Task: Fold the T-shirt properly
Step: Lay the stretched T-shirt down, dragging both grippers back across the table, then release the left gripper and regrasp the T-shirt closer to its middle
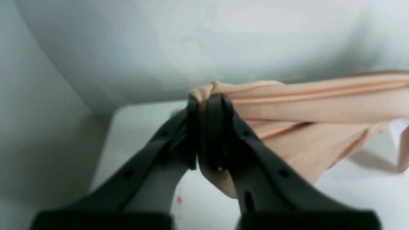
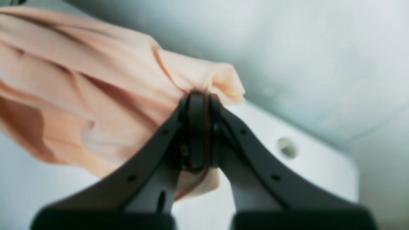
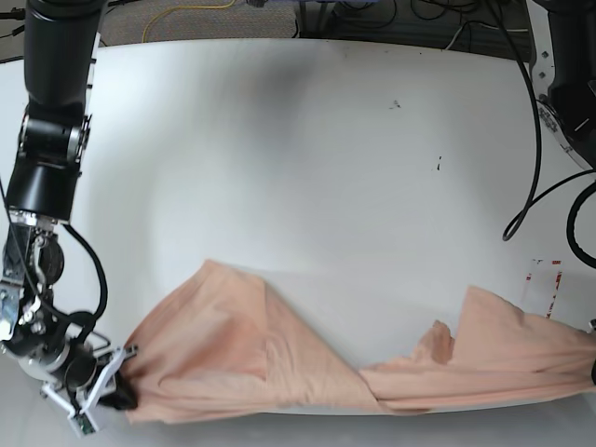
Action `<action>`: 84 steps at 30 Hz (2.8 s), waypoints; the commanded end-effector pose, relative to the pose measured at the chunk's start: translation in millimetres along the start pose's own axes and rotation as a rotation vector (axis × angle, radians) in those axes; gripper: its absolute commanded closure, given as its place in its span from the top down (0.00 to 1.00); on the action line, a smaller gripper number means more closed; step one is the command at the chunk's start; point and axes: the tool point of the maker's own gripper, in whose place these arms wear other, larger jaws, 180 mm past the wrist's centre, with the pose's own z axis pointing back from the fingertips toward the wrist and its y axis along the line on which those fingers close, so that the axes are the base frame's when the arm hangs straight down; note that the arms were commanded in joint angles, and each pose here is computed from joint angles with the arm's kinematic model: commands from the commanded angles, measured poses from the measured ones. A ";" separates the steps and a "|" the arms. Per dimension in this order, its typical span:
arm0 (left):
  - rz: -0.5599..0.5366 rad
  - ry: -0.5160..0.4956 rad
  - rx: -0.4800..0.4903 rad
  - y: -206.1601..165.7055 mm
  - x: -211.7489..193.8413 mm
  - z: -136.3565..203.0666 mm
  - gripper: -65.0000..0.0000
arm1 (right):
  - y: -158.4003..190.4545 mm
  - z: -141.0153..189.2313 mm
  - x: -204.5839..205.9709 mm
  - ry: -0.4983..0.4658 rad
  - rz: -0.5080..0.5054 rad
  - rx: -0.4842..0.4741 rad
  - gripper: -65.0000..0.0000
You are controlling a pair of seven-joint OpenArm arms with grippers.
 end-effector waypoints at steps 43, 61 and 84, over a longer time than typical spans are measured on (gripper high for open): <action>0.011 0.727 -0.067 -18.4 -299.4 132.5 0.03 | 199.9 99.7 -302.5 0.486 -0.317 0.216 0.00; -0.015 0.812 -0.072 -14.8 -313.3 155.4 0.57 | 197.5 97.2 -282.4 0.435 -0.284 0.213 0.00; 0.099 0.565 -0.116 -37.5 -219.8 28.9 0.65 | 194.6 93.4 -276.7 0.419 -0.284 0.209 0.00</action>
